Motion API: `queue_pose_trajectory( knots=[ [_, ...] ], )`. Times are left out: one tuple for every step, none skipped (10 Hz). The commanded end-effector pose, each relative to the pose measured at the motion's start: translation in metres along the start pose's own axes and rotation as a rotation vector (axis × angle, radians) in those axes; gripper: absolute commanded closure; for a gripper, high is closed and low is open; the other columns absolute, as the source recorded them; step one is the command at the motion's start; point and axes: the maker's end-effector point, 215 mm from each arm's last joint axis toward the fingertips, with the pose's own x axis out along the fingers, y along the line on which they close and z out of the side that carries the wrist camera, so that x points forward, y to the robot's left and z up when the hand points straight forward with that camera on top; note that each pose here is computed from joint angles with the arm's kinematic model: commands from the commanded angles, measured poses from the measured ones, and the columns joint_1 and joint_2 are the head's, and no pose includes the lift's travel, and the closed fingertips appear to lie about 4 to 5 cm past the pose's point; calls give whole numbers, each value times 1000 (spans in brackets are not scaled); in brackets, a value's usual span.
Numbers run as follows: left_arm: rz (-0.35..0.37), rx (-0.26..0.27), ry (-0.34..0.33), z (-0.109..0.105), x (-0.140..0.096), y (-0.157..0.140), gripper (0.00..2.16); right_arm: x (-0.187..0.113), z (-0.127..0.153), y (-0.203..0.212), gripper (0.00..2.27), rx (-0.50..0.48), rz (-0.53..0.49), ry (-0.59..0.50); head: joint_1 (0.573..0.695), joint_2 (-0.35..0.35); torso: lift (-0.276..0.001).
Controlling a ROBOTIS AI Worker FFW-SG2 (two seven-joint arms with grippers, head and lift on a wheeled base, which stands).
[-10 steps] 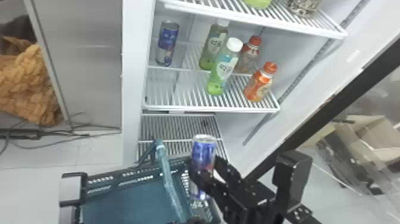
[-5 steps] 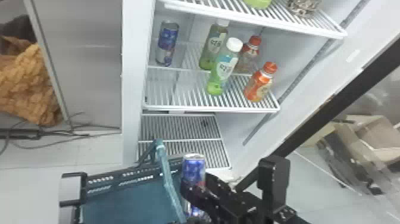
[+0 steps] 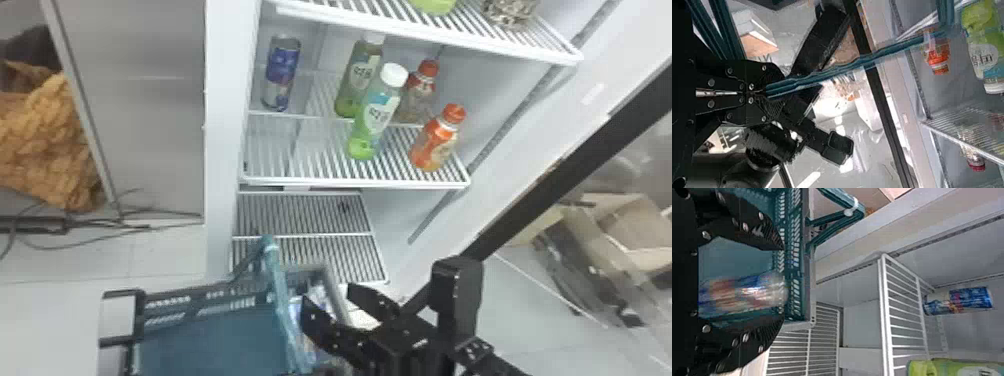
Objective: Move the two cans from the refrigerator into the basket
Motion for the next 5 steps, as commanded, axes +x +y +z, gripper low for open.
queue_pose_trajectory(
  knots=[
    [2, 0, 0, 0, 0, 0, 1208, -4, 22, -4, 217, -15, -15, -74, 695, -350, -276],
    [2, 0, 0, 0, 0, 0, 1208, -8, 49, -11, 219, -26, -37, -166, 695, -350, -276],
    [2, -1, 2, -1, 0, 0, 1208, -13, 74, -17, 214, -36, -54, -260, 695, -350, -276],
    [1, -2, 3, -1, 1, 0, 1208, -17, 92, -21, 214, -44, -67, -330, 695, -350, -276],
    [1, 1, 4, -1, 1, 0, 1208, -18, 103, -24, 213, -42, -71, -373, 695, -350, -276]
  ],
)
